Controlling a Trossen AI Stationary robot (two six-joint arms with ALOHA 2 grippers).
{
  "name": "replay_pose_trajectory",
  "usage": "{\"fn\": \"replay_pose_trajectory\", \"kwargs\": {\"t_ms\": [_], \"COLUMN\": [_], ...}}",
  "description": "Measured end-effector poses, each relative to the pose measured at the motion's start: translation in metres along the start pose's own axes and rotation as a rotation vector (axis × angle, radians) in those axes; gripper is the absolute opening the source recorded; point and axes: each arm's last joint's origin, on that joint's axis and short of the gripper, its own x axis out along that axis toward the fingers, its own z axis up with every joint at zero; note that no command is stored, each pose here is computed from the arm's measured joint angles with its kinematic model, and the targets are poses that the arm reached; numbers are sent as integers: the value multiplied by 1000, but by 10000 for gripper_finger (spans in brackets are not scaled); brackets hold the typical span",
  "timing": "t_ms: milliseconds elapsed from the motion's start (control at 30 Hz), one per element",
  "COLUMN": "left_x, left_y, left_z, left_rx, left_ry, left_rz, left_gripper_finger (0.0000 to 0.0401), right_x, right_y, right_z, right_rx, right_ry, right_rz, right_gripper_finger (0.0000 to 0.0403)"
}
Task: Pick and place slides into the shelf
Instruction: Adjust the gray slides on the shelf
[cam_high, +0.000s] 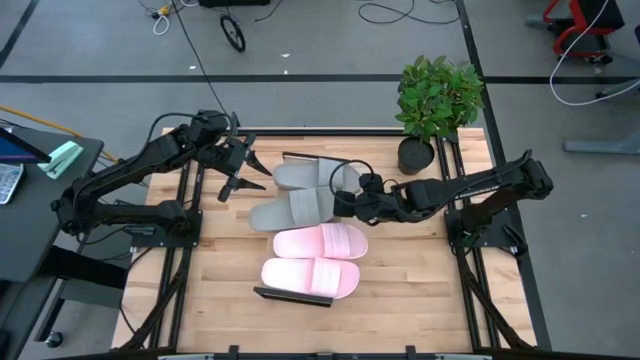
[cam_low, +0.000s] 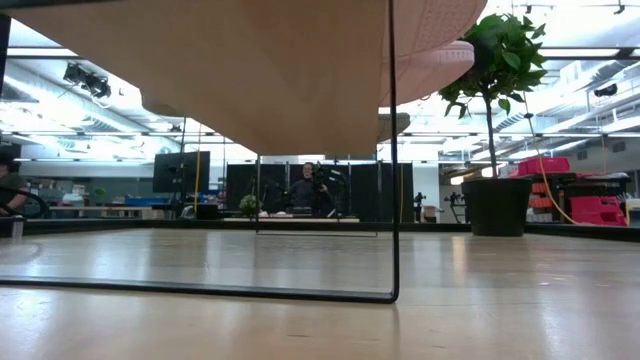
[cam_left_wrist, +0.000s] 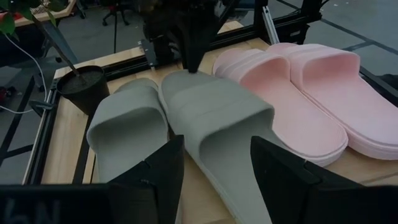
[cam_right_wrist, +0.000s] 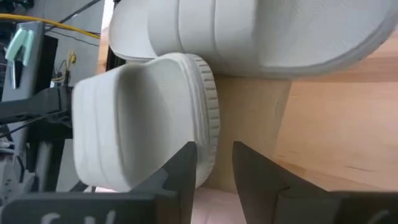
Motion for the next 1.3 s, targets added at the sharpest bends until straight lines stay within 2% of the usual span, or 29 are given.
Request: {"fn": "replay_pose_trajectory", "kwargs": {"t_ms": [233,400,500,567,667,800,933,1000,1167,1300], "left_x": [0,0,0,0,0,0,0,0,0,0], "left_y": [0,0,0,0,0,0,0,0,-1,-1], "left_z": [0,0,0,0,0,0,0,-1,-2,-2], "left_rx": [-1,-1,-1,-2,-4,-10,-11,-16,-18,-16], "left_ry": [1,1,0,0,1,2,2,6,14,17], "left_rz": [-1,0,0,0,0,-1,-1,-3,-9,-10], "left_gripper_finger": [189,190,190,189,190,190,190,190,190,190], "right_x": [-19,-31,-23,-13,0,12,23,31,54,65], "right_y": [3,28,49,60,72,81,96,99,89,85], "right_z": [8,20,27,31,38,46,53,54,50,47], "right_rx": [-32,-201,-278,-350,-453,-537,-623,-638,-652,-666], "right_ry": [-41,-109,-89,-44,27,82,68,85,169,219], "right_rz": [51,141,216,225,193,94,110,106,7,-13], "right_gripper_finger": [107,94,71,46,9,17,6,5,4,3]}}
